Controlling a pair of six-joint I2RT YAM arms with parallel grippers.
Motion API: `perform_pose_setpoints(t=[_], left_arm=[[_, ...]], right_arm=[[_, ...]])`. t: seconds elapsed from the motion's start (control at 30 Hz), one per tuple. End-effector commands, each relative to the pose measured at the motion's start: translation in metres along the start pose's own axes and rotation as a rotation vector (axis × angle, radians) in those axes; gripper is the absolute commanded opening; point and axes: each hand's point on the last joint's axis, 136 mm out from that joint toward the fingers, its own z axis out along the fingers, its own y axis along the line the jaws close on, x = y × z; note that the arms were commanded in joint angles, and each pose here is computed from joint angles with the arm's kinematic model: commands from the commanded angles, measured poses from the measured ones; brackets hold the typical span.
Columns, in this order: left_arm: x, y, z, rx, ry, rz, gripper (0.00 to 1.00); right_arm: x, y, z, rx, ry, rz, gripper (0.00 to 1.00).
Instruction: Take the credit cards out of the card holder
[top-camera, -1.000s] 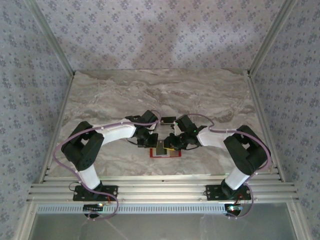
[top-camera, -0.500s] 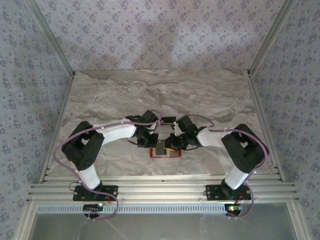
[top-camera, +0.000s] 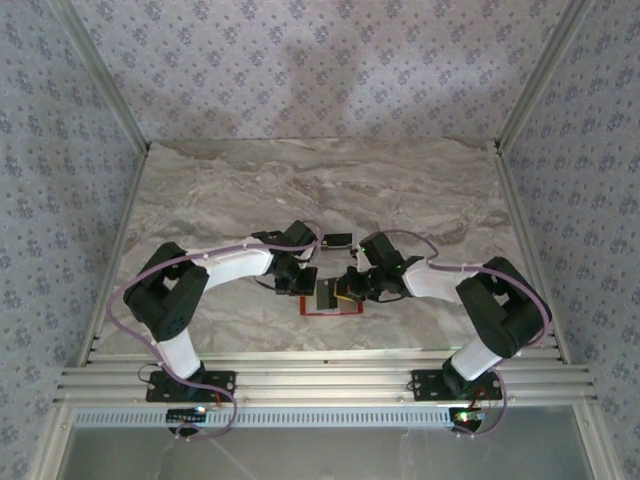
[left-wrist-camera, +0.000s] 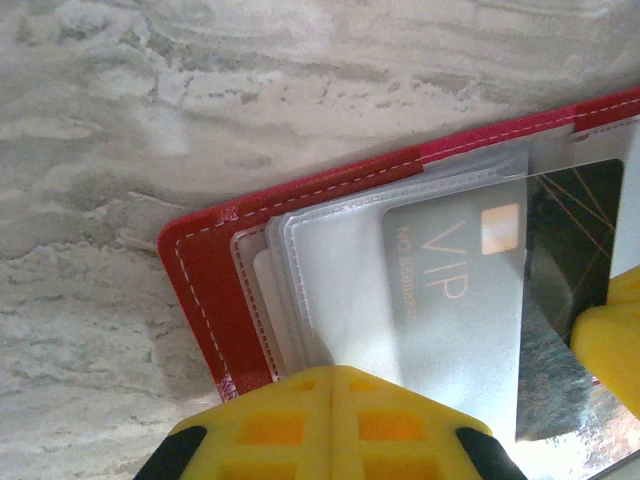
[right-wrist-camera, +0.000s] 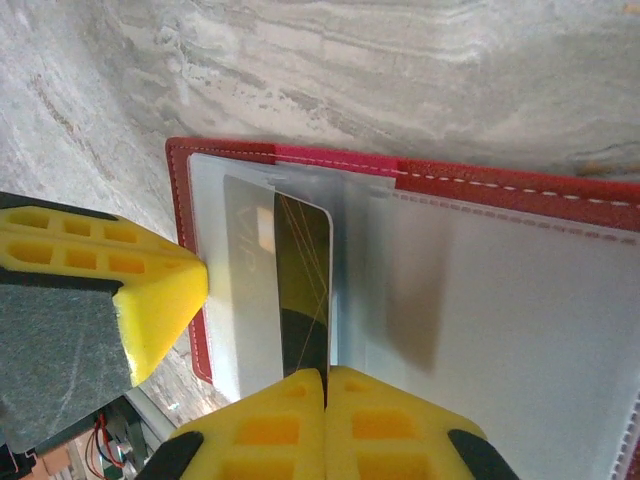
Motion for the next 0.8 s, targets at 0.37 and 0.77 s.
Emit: perform_pose_setpoints(t=[0.37, 0.77], left_arm=[[0.02, 0.031, 0.018, -0.135, 0.086, -0.008, 0.07], [0.021, 0.033, 0.019, -0.133, 0.087, -0.01, 0.07]], right_arm=[[0.003, 0.019, 0.003, -0.118, 0.029, 0.022, 0.12], [0.004, 0.023, 0.011, -0.13, 0.049, 0.022, 0.12]])
